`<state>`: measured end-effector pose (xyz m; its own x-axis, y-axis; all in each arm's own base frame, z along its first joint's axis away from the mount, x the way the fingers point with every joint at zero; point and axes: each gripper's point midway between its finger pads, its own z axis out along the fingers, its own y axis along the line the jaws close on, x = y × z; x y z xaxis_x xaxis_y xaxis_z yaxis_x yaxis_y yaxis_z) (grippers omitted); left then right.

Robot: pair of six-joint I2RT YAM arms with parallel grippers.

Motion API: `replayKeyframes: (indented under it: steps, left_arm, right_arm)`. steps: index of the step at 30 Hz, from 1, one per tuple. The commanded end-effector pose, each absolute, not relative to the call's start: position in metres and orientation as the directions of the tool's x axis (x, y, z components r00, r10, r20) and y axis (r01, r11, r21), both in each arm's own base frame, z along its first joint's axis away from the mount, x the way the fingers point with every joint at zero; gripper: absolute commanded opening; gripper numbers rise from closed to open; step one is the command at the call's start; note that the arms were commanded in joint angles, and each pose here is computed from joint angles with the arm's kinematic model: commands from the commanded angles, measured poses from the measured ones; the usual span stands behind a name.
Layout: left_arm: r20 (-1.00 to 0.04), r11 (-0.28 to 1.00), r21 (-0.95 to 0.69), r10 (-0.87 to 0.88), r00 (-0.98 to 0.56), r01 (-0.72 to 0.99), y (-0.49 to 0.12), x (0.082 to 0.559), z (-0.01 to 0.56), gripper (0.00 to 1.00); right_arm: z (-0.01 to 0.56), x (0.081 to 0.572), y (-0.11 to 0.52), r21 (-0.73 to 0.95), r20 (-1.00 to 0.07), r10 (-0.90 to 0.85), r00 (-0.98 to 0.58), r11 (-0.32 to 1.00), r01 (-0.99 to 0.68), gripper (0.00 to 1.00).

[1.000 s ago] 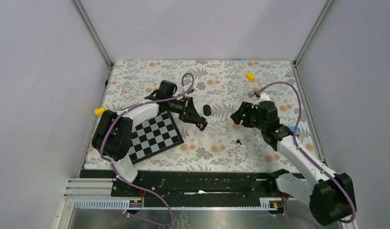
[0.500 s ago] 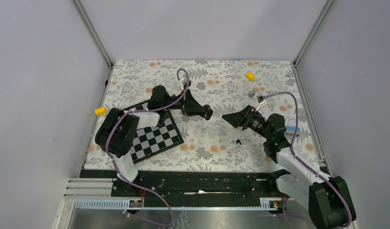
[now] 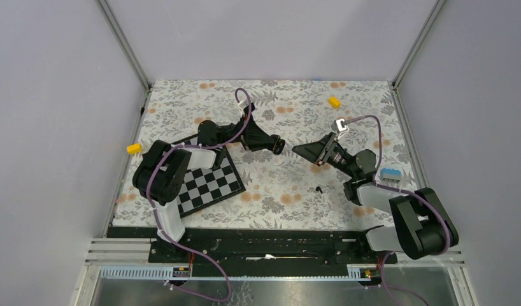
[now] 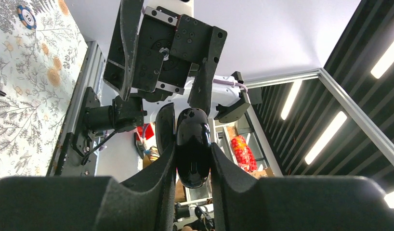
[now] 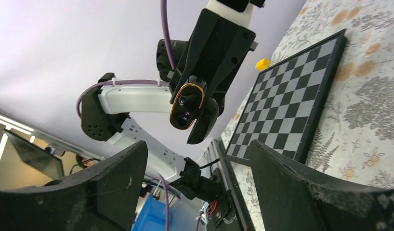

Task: Insert the wireless bluetooth earbuds into the charging case
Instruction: Pass from the left arm to the right

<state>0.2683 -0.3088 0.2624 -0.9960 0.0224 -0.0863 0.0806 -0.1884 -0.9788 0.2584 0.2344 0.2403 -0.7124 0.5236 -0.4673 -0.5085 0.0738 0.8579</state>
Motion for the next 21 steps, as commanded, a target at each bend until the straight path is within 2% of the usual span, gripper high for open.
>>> replayKeyframes:
  steps: [1,11,13,17,21]
  left_arm:
    - [-0.242,-0.279,-0.932,-0.005,-0.97,0.233,-0.305,0.259,0.298,0.0]
    - [-0.241,-0.291,-0.928,-0.008,-0.97,0.233,-0.306,0.257,0.305,0.0]
    - [-0.236,-0.29,-0.929,-0.008,-0.972,0.228,-0.306,0.257,0.304,0.0]
    - [-0.234,-0.289,-0.93,-0.007,-0.972,0.226,-0.306,0.256,0.303,0.0]
    - [-0.239,-0.292,-0.928,-0.009,-0.971,0.231,-0.306,0.256,0.305,0.0]
  right_arm:
    - [0.28,0.238,0.242,0.761,-0.541,0.492,-0.682,-0.059,-0.646,0.83]
    - [0.278,0.239,0.273,0.75,-0.556,0.422,-0.717,-0.119,-0.651,0.79]
    - [0.278,0.243,0.275,0.748,-0.558,0.418,-0.717,-0.121,-0.652,0.74]
    - [0.278,0.247,0.277,0.745,-0.562,0.419,-0.713,-0.119,-0.656,0.56]
    - [0.274,0.25,0.279,0.752,-0.556,0.419,-0.718,-0.113,-0.649,0.51]
